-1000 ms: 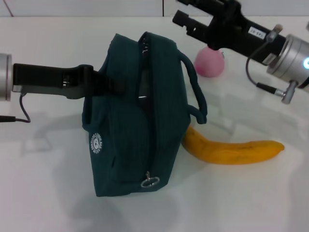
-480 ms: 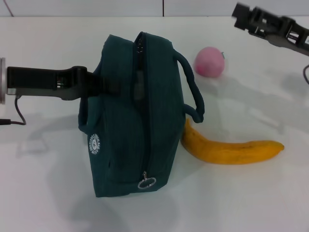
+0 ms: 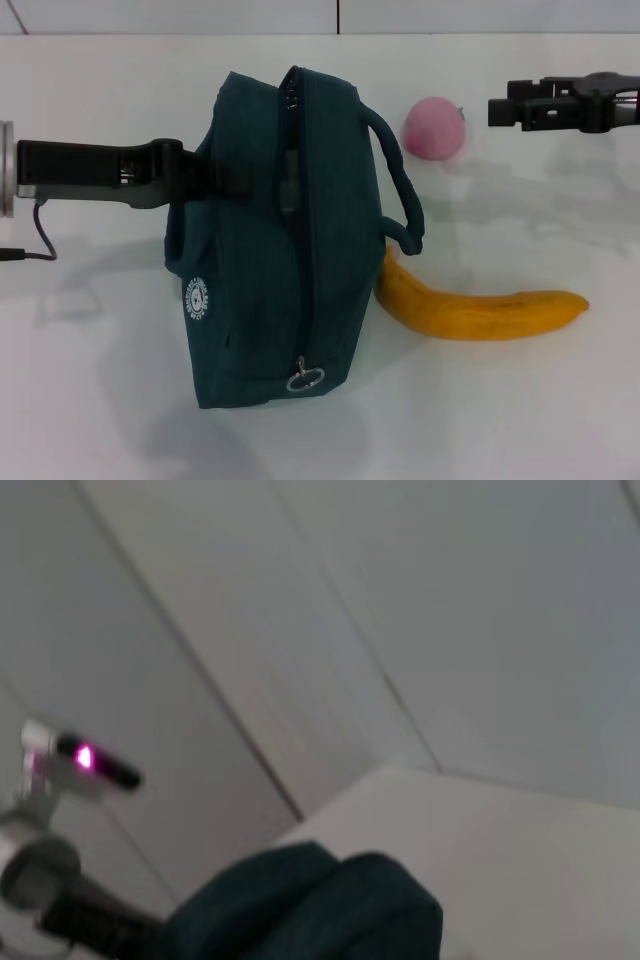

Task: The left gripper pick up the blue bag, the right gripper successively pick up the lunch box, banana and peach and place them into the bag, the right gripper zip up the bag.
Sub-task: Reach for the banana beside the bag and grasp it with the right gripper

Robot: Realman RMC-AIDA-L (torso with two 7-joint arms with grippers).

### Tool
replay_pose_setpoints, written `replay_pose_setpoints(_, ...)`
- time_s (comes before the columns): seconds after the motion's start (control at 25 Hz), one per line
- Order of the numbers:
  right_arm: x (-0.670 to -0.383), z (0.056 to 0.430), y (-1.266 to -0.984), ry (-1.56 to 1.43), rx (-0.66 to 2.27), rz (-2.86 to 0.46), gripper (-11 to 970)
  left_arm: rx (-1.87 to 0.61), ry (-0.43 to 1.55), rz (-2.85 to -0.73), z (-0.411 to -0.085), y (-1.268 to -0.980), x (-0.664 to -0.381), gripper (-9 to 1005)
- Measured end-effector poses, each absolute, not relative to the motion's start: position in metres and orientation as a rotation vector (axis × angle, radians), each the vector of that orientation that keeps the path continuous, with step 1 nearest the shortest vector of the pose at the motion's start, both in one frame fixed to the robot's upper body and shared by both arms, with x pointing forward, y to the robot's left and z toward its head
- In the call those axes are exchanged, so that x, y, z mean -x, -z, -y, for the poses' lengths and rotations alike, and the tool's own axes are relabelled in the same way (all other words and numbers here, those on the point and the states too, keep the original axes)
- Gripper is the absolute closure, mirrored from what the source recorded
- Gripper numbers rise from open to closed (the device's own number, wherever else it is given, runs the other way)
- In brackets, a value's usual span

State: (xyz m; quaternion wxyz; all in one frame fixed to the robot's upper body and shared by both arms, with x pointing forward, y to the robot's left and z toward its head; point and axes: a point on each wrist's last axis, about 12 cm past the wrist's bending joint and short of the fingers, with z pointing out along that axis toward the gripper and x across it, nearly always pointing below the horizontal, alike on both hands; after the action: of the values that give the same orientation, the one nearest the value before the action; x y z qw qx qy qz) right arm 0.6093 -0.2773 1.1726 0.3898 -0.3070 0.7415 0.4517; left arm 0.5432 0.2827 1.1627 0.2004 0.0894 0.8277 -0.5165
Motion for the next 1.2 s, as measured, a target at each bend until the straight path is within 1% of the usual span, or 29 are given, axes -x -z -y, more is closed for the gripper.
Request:
replay_pose_setpoints(0.2,-0.618,0.279,-1.193,-1.056,0.947,-1.923,85,-0.254,1.452,-2.312,-0.282,-1.160,-0.542,956)
replay_pose_setpoints(0.32,-0.625,0.274,-1.208,-0.958,1.055,-2.012,86,-0.248,1.468,-2.315,-0.281,-1.156,-0.541,956)
replay_pose_setpoints(0.52,-0.632,0.254,-1.233,-0.742,1.295,-2.168,87,-0.247,1.496,-2.295,-0.280,-1.155,-0.541,956)
replay_pose_setpoints(0.68,-0.630,0.233,-1.250,-0.595,1.397,-2.239,88,-0.257,1.513,-2.281,-0.278,-1.157,-0.541,956)
replay_pose_setpoints(0.8,-0.629,0.217,-1.253,-0.512,1.419,-2.296,89,-0.261,1.512,-2.279,-0.278,-1.157,-0.540,956)
replay_pose_setpoints(0.92,-0.625,0.200,-1.252,-0.510,1.489,-2.311,90,-0.264,1.515,-2.275,-0.278,-1.157,-0.540,956)
replay_pose_setpoints(1.2,-0.613,0.158,-1.238,-0.459,1.679,-2.335,91,-0.268,1.522,-2.265,-0.277,-1.158,-0.541,956)
